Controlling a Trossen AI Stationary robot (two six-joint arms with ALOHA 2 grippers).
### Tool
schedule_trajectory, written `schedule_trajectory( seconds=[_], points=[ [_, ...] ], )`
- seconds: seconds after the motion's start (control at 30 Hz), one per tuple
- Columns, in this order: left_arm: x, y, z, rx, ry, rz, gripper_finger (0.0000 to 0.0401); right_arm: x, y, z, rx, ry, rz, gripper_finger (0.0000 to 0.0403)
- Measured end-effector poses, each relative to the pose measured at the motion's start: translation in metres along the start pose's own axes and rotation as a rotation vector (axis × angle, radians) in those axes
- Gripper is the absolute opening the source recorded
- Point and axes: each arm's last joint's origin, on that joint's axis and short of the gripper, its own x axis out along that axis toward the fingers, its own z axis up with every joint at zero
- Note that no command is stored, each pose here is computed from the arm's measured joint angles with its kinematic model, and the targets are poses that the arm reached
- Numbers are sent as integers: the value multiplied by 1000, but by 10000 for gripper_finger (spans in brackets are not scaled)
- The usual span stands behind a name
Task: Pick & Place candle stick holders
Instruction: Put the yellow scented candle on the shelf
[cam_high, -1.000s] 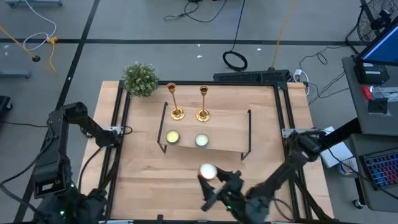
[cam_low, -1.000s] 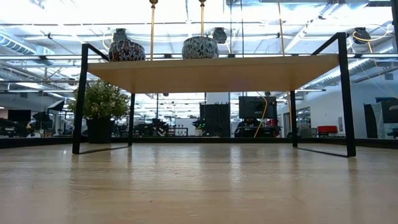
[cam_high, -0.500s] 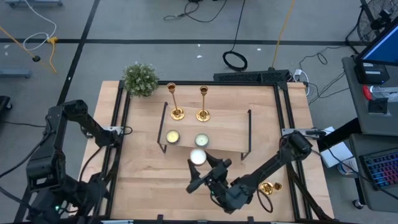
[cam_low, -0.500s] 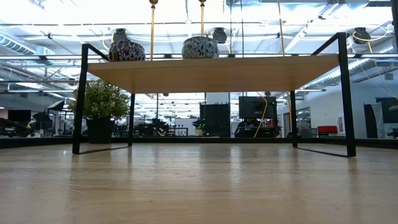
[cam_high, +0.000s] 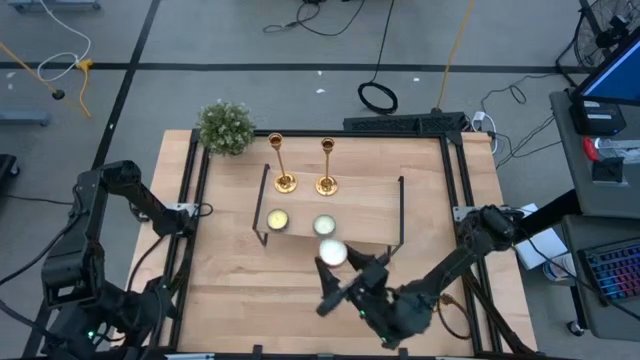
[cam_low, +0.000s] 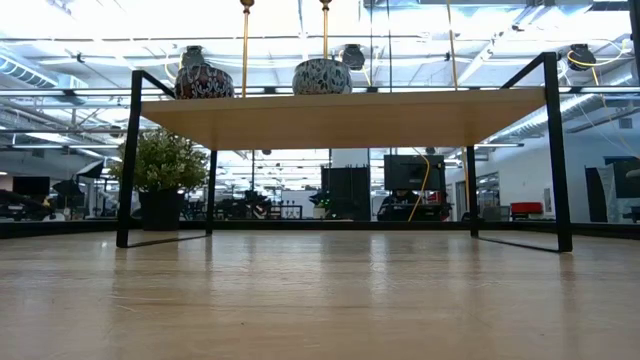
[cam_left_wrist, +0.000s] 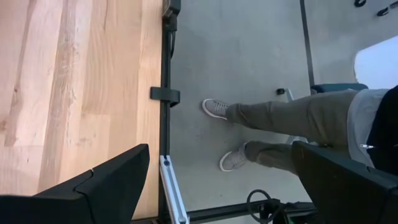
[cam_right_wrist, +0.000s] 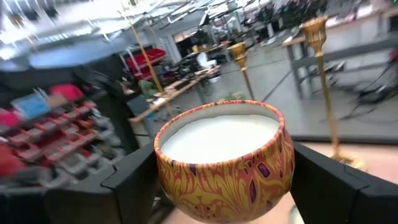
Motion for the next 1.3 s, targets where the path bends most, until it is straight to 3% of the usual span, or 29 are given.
schedule_trajectory(
  seconds=[0.23, 0.4, 0.5, 0.73, 0.97, 1.3],
  points=[
    [0, 0, 0, 24, 0, 0, 397, -43, -1, -16, 126, 47, 84, 294],
    [0, 1, 0, 34, 4, 12, 397, -71, -9, -32, 109, 77, 141, 294],
    [0, 2, 1, 38, 2, 15, 397, -76, -15, -28, 74, 81, 155, 294],
    [3, 4, 6, 28, 9, 27, 397, -51, -42, 2, 48, 59, 115, 294],
    [3, 4, 7, 24, 11, 28, 397, -34, -94, 34, 97, 48, 87, 294],
    [4, 7, 10, 26, -9, 50, 397, -5, -108, 19, 38, 7, 13, 294]
  ],
)
